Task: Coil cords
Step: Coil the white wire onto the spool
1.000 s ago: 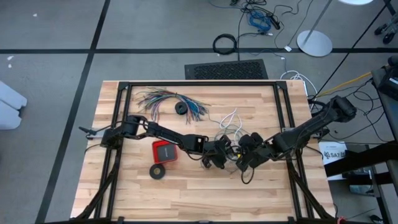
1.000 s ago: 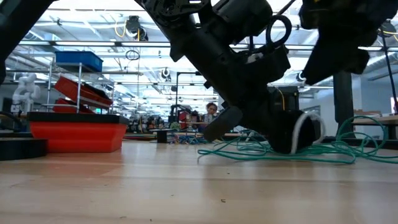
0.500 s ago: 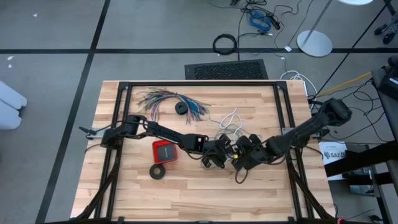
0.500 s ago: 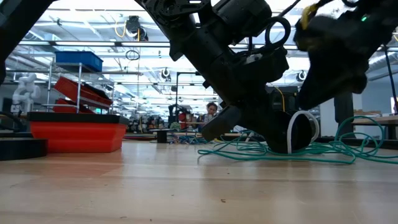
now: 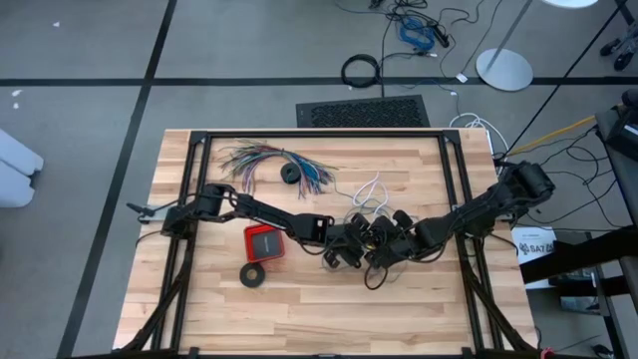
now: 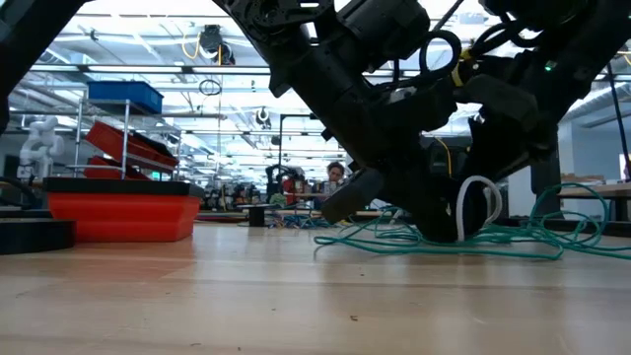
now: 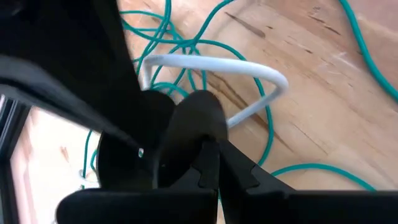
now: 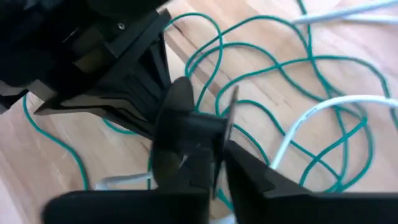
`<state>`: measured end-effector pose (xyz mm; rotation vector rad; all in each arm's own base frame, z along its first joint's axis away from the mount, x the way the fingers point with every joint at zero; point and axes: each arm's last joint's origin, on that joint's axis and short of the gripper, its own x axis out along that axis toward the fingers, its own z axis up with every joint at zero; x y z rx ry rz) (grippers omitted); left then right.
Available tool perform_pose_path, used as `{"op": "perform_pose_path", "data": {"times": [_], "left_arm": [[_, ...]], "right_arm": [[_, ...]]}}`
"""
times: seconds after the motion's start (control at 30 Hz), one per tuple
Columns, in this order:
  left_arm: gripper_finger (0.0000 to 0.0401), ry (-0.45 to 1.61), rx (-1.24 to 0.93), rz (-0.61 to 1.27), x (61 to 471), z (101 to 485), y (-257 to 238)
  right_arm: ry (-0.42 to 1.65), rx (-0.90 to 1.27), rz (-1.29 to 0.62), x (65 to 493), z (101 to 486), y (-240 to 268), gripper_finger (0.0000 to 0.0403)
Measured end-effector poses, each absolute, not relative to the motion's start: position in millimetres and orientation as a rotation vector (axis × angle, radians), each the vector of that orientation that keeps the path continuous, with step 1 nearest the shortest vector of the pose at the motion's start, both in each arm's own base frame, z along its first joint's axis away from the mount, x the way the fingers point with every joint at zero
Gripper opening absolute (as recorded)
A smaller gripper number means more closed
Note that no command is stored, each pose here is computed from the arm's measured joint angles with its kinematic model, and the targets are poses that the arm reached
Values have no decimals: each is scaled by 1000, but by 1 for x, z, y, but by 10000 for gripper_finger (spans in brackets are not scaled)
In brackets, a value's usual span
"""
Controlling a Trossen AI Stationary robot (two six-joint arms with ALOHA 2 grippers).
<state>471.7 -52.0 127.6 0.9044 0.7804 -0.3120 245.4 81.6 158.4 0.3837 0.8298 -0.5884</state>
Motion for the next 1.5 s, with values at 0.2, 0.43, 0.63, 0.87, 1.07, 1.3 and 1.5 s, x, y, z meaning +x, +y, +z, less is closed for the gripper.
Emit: {"op": "perform_pose_path", "data": {"times": [0.2,0.43,0.63,0.87,1.07,1.3,1.5], "left_arm": [[16,845,897,-264,468,125,-49],[63,905,873,-164,449,175,-45],[79,904,804,-44,417,245,-36],[79,755,641,34,367,330,-17],[79,469,530,18,331,352,-2],[80,204,356,-18,312,289,4],[80,27,269,-3,302,244,0]], "right_arm": [[810,357,-606,242,163,80,1],[751,305,-607,240,175,78,0],[649,184,-562,234,197,79,0],[493,-22,-512,223,228,89,0],[387,-156,-492,213,248,98,0],[330,-320,-490,206,259,110,0],[289,-402,-493,207,267,115,0]]}}
